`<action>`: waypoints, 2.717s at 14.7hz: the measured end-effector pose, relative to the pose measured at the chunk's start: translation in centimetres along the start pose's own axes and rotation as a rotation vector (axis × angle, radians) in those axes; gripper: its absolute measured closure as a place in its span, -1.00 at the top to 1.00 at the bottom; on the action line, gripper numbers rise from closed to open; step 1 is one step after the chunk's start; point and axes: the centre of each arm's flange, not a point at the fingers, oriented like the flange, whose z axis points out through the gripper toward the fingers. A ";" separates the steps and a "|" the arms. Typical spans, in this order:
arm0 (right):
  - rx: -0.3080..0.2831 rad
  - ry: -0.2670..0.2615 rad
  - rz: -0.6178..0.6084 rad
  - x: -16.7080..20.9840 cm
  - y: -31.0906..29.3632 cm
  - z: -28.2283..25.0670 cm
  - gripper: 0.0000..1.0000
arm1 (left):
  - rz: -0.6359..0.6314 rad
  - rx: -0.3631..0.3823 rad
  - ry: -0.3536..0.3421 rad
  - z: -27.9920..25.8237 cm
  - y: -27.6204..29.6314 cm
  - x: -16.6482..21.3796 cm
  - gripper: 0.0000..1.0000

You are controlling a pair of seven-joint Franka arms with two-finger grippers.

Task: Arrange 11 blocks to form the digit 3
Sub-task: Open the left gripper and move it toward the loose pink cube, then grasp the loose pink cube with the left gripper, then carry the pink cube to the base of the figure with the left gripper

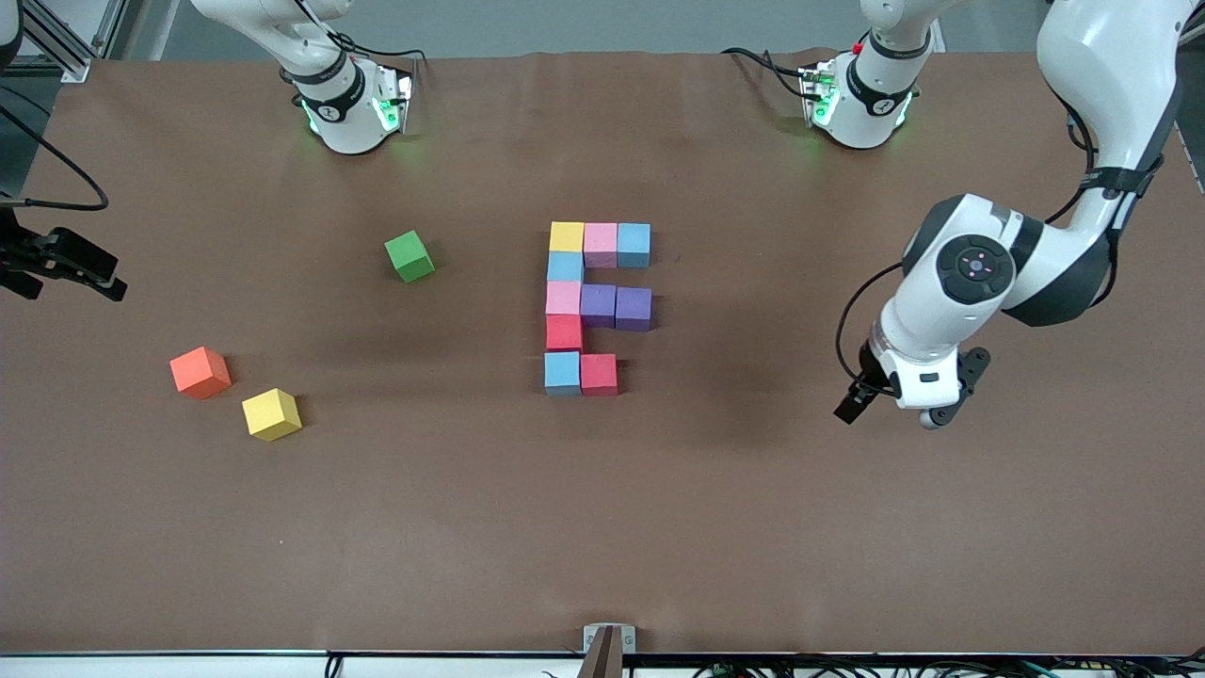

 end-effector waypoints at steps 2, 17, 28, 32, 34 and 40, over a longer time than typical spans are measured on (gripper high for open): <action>0.000 0.000 0.004 0.0 0.2 0.0 1.00 | 0.120 0.067 -0.013 1.4 -2.0 2.1 1.00; 0.001 -0.003 -0.011 0.0 -0.4 0.1 1.00 | -0.011 0.132 -0.240 9.2 -15.2 8.2 1.00; 0.001 -0.004 -0.010 0.0 -0.4 0.1 1.00 | -0.104 0.126 -0.198 12.8 -18.1 5.0 0.89; 0.001 -0.004 -0.010 0.0 -0.4 0.1 1.00 | -0.097 0.119 -0.195 13.4 -17.7 4.6 0.33; 0.001 -0.004 -0.010 0.0 -0.4 0.1 1.00 | -0.089 0.109 -0.183 12.9 -16.8 4.4 0.17; 0.001 -0.003 -0.010 0.0 -0.4 0.0 1.00 | -0.085 0.038 -0.105 7.2 -7.0 1.9 0.07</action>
